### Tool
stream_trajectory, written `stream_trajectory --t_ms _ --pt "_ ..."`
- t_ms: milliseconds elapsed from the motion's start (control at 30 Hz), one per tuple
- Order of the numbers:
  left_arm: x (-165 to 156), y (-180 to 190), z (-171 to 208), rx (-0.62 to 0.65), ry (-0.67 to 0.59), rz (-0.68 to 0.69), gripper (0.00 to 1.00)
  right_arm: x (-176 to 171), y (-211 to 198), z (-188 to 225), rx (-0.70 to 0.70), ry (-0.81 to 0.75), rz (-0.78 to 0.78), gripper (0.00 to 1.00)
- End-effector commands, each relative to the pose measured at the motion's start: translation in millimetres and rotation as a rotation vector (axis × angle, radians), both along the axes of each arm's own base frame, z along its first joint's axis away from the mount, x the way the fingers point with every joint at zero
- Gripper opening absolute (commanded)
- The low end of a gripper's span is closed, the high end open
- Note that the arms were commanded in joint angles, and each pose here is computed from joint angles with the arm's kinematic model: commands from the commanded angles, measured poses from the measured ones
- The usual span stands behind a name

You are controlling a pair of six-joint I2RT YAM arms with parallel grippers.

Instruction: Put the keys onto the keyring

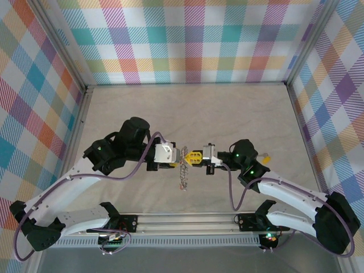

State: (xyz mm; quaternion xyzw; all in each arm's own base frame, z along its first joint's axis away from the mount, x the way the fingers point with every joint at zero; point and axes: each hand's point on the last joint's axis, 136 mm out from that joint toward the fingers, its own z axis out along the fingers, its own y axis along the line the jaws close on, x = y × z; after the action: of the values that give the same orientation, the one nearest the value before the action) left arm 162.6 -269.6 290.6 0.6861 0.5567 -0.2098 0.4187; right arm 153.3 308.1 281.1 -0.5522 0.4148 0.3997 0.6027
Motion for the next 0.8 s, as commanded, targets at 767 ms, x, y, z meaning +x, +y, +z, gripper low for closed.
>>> stream_trajectory --t_ms 767 --pt "-1 -18 8 -0.122 0.052 -0.055 0.29 -19 -6 36 0.123 -0.078 0.067 0.0"
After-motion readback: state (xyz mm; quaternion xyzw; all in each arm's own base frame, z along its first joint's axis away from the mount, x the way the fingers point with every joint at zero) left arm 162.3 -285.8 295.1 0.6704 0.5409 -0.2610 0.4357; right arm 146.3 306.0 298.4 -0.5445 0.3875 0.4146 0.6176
